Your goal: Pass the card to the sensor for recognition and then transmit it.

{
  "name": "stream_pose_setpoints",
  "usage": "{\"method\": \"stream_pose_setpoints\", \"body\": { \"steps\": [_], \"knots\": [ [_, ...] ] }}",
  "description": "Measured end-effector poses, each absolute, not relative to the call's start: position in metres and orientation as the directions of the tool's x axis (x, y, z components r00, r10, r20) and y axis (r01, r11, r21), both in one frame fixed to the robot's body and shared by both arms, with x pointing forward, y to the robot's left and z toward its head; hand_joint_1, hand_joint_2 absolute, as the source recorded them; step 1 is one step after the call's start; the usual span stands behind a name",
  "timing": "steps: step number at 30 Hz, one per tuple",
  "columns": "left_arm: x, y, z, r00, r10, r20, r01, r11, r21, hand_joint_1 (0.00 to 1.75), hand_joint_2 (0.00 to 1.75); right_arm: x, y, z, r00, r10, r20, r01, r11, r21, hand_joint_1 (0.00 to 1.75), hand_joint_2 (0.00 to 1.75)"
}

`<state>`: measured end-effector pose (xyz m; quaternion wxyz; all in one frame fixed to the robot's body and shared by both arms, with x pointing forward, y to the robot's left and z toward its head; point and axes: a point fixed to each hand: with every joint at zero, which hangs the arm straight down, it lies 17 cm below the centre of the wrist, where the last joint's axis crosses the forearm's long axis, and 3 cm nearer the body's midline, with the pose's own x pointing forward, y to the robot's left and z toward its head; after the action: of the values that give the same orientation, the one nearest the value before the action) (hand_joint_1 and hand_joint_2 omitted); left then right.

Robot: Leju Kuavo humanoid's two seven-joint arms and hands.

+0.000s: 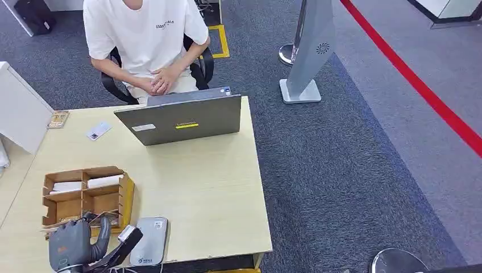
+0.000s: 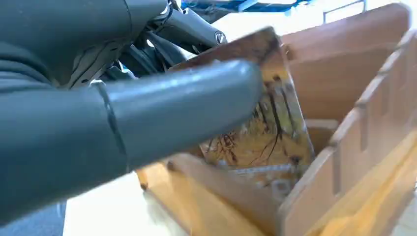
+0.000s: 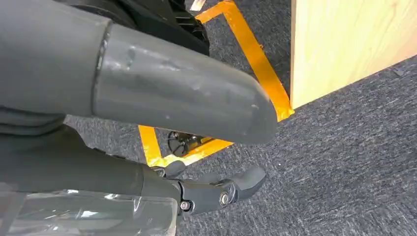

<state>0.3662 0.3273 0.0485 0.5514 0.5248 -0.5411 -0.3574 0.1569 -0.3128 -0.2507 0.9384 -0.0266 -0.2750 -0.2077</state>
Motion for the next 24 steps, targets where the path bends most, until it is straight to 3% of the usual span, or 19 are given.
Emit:
{"method": "stream_pose_setpoints", "body": {
  "steps": [6, 13, 24],
  "knots": [
    [0.382, 0.296, 0.104, 0.010, -0.985, 0.175, -0.174, 0.170, 0.970, 1.75, 0.00, 0.154, -0.316, -0.251, 0.749, -0.404, 0.525, 0.435, 0.898, 0.070, 0.00, 0.00],
    [0.391, 0.251, 0.205, -0.230, -0.968, 0.099, -0.327, 0.173, 0.929, 1.75, 0.00, 0.149, -0.320, -0.252, 0.738, -0.426, 0.524, 0.462, 0.884, 0.068, 0.00, 0.00],
    [0.380, 0.226, 0.247, -0.356, -0.934, 0.039, -0.399, 0.190, 0.897, 1.75, 0.00, 0.148, -0.322, -0.252, 0.732, -0.434, 0.525, 0.473, 0.878, 0.067, 0.00, 0.00]
  ]
}}
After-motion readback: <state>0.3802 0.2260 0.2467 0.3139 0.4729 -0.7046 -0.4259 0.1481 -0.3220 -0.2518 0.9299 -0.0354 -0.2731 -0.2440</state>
